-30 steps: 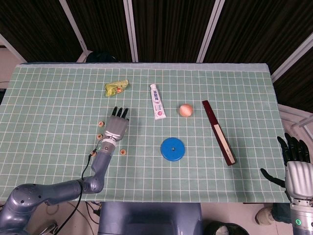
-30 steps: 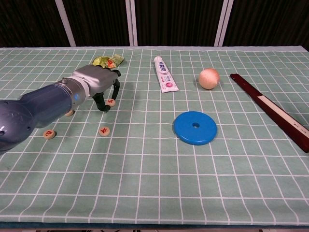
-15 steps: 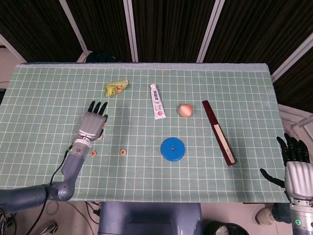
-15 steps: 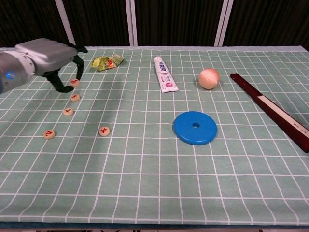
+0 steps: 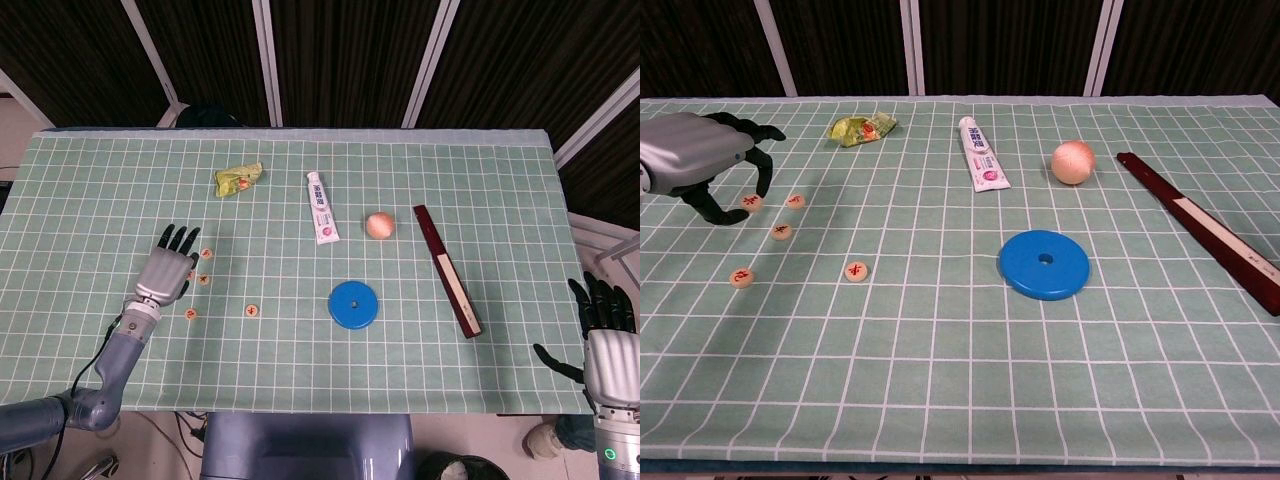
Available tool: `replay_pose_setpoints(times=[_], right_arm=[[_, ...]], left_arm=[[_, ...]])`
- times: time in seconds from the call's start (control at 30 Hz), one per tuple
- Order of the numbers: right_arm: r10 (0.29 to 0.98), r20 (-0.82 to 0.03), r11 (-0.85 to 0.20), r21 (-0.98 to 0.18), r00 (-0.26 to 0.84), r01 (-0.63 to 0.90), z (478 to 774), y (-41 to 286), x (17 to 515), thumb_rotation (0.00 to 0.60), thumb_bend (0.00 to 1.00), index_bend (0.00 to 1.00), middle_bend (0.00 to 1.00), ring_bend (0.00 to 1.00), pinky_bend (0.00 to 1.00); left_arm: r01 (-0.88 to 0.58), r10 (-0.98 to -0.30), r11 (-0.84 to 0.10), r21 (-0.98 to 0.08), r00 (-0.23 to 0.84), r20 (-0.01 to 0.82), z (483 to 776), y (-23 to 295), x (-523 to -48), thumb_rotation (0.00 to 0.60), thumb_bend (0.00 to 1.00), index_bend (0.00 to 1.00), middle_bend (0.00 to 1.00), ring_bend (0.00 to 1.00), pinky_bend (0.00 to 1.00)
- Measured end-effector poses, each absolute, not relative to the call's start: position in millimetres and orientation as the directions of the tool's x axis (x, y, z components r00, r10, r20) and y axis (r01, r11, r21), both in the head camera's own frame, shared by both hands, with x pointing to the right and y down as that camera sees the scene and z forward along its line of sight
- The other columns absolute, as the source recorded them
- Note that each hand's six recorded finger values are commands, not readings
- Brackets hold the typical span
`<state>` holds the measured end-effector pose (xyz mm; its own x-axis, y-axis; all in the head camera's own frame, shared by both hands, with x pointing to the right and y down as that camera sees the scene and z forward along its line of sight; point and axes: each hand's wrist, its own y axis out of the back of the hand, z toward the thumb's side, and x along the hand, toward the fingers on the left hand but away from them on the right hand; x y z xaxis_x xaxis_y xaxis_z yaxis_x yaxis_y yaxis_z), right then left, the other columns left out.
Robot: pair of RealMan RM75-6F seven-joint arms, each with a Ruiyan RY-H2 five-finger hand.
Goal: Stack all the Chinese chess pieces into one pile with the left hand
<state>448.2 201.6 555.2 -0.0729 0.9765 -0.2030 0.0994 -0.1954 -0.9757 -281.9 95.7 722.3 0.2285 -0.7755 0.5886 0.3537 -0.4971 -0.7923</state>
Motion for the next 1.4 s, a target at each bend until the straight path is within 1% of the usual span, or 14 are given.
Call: replay_pose_setpoints(times=[0.23, 0.9, 1.4], right_arm=[[0.976, -0.204, -0.196, -0.975, -0.076, 0.1, 555.5, 201.2, 448.7, 0.6, 0.23, 0.09, 0.01, 0.0, 0.0], [0.976, -0.201, -0.194, -0.976, -0.08, 0.096, 555.3, 200.5, 449.9, 0.6, 0.23, 0.1, 0.01, 0.0, 0.0], [0.977, -0.198, -0.19, -0.977, -0.084, 0.095, 554.7, 200.1, 450.6, 0.6, 0.23, 0.1, 0.01, 0.0, 0.0]], left_arm=[[0.362, -0.773, -0.503, -0.785, 0.219, 0.596, 730.5, 95.9, -284.4, 0.6, 0.34, 0.52, 0.0, 0.0, 0.0], [0.389, -0.756, -0.51, -0.767, 0.224, 0.615, 752.9, 97.5, -267.6, 0.6, 0.34, 0.5, 0.0, 0.0, 0.0], [0.405, -0.751, -0.505, -0.762, 0.229, 0.619, 759.2, 99.8, -260.6, 0.6, 0.34, 0.48, 0.0, 0.0, 0.0]])
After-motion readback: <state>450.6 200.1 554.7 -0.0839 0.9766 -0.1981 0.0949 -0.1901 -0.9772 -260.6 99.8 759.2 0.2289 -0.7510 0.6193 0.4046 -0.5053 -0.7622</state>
